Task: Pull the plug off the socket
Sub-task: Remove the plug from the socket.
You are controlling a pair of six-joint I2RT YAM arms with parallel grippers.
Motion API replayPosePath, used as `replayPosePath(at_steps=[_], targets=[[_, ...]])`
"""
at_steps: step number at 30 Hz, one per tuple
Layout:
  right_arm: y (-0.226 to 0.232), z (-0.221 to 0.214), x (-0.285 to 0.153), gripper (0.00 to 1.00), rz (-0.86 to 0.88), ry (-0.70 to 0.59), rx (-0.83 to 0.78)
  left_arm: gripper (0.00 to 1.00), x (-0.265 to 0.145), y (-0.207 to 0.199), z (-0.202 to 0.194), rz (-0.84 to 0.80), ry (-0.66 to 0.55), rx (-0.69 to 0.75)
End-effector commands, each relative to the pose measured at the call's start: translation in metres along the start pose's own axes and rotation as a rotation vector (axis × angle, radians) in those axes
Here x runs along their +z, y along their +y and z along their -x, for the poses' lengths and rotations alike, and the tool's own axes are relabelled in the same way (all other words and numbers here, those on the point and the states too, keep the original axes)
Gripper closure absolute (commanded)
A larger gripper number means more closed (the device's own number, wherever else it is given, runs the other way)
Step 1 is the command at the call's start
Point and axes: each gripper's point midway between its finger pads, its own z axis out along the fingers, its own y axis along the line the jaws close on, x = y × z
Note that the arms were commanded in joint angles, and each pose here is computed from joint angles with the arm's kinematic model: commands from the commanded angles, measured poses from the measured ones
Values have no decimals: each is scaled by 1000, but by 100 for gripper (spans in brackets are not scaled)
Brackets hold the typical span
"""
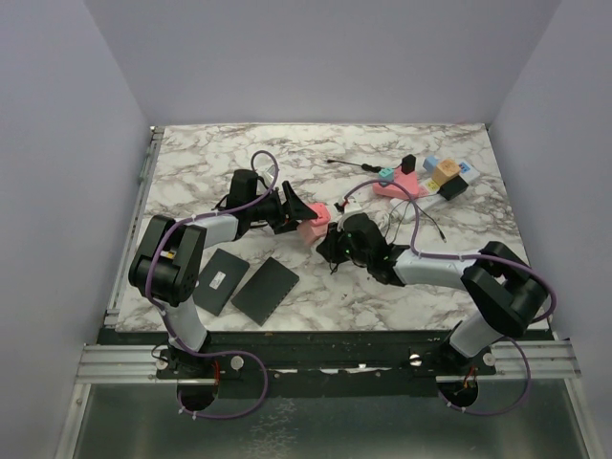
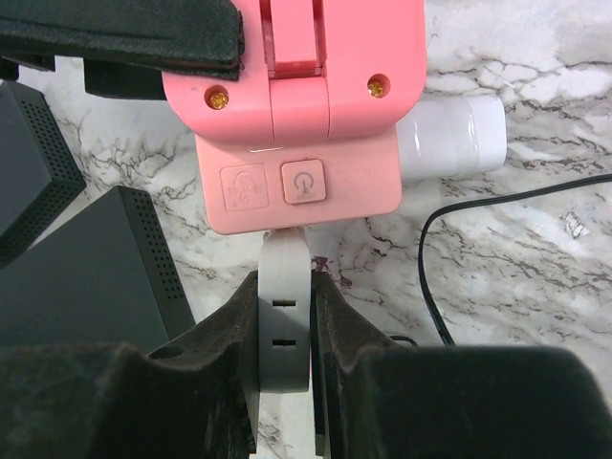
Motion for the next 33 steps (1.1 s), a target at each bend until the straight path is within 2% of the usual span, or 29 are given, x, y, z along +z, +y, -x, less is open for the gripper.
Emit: replayPosePath(at_steps=[1,10,16,22,33], targets=[[-1,17,1,100,-67,-34,114,72,-3,29,34,110,-128,64],[14,14,6,100,-58,20,340,72,-4,29,34,118,-138,63],[17,9,9,100,-58,53,372,72,-5,29,36,119,-143,68],[9,4,3,100,-55,28,299,72,-9,31,41,121,-156,64],[0,0,-4,100,-10,1,23,72,-10,32,44,116,-151,72]])
